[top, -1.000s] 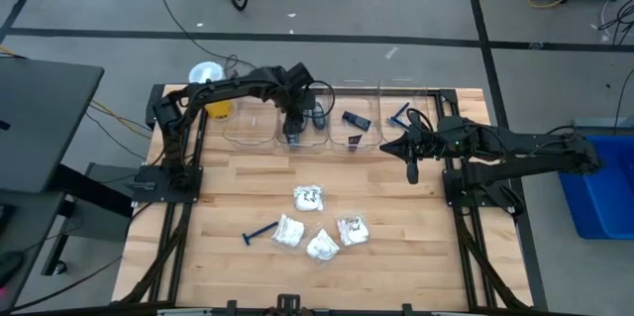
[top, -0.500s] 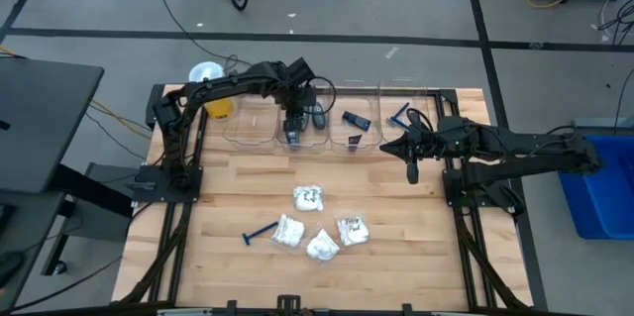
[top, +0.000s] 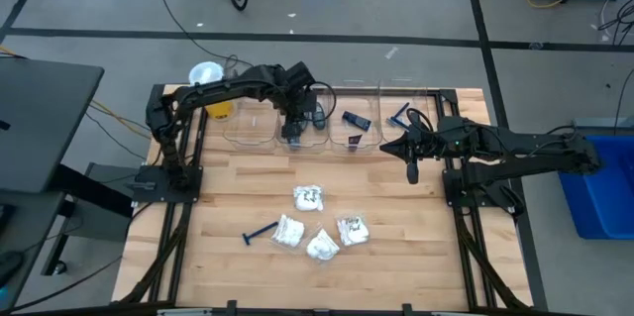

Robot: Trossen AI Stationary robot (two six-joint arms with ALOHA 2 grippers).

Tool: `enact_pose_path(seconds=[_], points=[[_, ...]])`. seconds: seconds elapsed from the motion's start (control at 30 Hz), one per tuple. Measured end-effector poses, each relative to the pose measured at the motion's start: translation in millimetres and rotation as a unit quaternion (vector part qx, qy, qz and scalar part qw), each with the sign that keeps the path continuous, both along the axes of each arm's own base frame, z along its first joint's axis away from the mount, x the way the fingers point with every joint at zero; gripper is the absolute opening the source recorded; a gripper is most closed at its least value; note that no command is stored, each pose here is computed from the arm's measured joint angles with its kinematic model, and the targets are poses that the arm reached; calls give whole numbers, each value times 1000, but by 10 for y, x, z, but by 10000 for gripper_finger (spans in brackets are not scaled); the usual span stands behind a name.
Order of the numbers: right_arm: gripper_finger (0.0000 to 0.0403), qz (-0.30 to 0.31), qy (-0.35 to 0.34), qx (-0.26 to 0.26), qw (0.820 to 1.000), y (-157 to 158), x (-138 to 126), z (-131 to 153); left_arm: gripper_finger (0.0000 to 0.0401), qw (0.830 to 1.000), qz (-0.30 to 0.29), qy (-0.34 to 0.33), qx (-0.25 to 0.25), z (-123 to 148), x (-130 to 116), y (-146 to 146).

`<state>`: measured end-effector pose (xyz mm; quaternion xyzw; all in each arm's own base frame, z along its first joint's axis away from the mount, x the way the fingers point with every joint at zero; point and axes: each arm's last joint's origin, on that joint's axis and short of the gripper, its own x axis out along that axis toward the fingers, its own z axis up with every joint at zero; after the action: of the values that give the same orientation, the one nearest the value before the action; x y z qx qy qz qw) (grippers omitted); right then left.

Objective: Pick & Place Travel size toiletries
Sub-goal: Put the blue razor into the right transparent bin

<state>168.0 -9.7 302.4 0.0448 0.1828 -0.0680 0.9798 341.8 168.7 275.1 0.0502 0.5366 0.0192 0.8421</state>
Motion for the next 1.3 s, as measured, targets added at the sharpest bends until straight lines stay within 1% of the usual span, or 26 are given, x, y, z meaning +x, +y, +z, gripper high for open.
enact_pose_path(seconds=[0.13, 0.33, 0.57, 0.93, 1.07, 1.3], points=[[7, 0, 0, 0, 1000, 0, 0, 0, 11, 1000, -13, -21, 9, 195, -52, -149], [7, 0, 0, 0, 1000, 0, 0, 0, 5, 998, -33, -50, 25, 443, -123, -376], [7, 0, 0, 0, 1000, 0, 0, 0, 5, 996, -49, -68, 35, 600, -173, -572], [7, 0, 0, 0, 1000, 0, 0, 0, 5, 995, -67, -67, 16, 617, -136, -819], [7, 0, 0, 0, 1000, 0, 0, 0, 3, 995, -79, -68, 4, 617, -90, -1017], [7, 0, 0, 0, 1000, 0, 0, 0, 3, 991, -120, -66, -5, 615, -35, -1431]])
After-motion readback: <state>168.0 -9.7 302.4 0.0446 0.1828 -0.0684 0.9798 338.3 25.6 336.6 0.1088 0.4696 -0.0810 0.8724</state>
